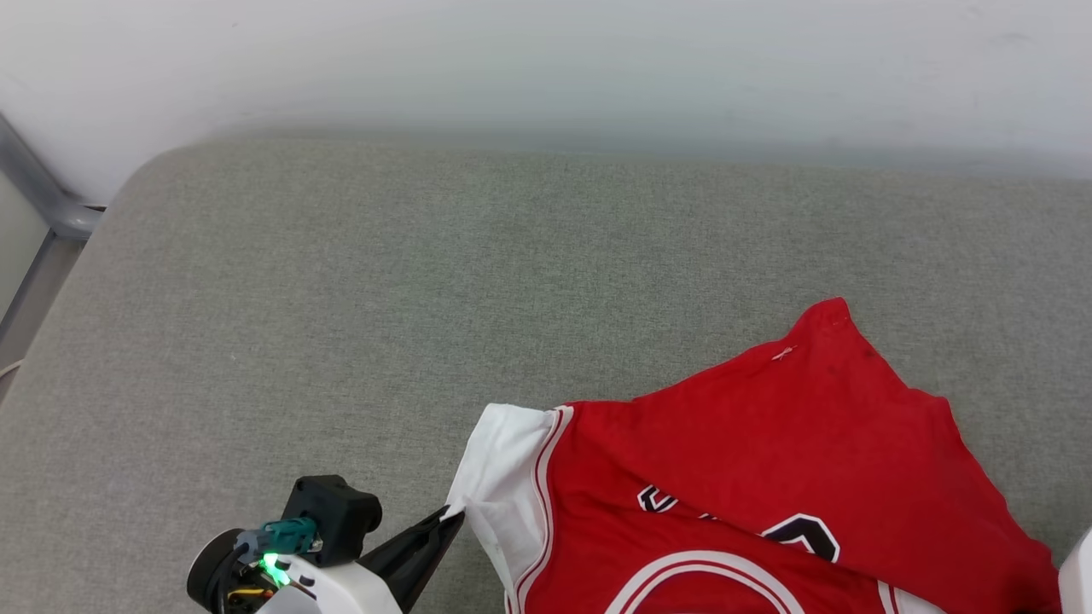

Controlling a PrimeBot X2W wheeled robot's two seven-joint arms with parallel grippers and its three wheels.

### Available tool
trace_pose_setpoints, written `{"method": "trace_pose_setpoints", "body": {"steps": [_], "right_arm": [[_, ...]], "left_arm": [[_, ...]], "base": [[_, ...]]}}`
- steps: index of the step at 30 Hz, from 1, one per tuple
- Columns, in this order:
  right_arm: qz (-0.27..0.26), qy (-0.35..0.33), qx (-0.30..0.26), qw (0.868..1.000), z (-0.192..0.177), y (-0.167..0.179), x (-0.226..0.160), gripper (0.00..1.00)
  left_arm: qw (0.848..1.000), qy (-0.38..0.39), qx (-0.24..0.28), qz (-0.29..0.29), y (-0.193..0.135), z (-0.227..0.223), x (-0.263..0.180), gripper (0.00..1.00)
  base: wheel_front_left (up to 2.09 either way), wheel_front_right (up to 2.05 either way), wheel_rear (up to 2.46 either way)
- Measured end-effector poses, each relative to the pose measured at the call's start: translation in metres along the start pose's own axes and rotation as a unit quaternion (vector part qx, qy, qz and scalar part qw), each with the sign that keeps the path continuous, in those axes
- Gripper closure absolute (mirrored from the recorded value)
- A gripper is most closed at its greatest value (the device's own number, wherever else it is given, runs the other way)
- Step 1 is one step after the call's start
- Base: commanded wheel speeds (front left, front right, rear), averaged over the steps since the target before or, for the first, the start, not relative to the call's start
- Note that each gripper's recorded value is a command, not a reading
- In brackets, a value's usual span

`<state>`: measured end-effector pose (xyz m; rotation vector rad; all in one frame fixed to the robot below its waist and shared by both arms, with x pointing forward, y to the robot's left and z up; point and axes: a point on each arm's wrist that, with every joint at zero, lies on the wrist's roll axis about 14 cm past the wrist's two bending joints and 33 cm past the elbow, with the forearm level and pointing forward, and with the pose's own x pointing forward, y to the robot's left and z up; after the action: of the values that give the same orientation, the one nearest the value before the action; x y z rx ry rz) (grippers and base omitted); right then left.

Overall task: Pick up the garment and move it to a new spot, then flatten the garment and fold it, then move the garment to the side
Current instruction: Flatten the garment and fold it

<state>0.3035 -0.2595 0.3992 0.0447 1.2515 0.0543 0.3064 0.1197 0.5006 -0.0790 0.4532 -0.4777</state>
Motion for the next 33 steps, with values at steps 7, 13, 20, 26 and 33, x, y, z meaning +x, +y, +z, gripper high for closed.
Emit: {"method": "trace_pose_setpoints", "body": {"steps": [7,13,20,26,33], "right_arm": [[0.010,-0.051,-0.040,0.998,0.044,0.009,-0.019,0.00],[0.034,-0.113,-0.082,0.990,0.098,0.036,-0.044,0.00],[0.051,-0.128,-0.129,0.982,0.150,0.073,-0.040,0.00],[0.048,-0.098,-0.146,0.983,0.181,0.093,-0.005,0.00],[0.039,-0.059,-0.152,0.986,0.205,0.106,0.046,0.00]], "left_arm": [[1.000,0.004,-0.003,0.003,0.002,-0.002,-0.001,1.00],[1.000,0.006,-0.004,0.006,0.004,-0.003,-0.002,1.00],[1.000,0.006,0.000,0.009,0.010,0.001,0.003,1.00],[1.000,0.010,-0.012,0.022,0.018,-0.002,0.005,1.00],[0.999,0.019,-0.025,0.035,0.026,-0.008,0.008,1.00]], "base": [[0.00,0.00,0.00],[0.00,0.00,0.00],[0.00,0.00,0.00],[0.00,0.00,0.00],[0.00,0.00,0.00]]}}
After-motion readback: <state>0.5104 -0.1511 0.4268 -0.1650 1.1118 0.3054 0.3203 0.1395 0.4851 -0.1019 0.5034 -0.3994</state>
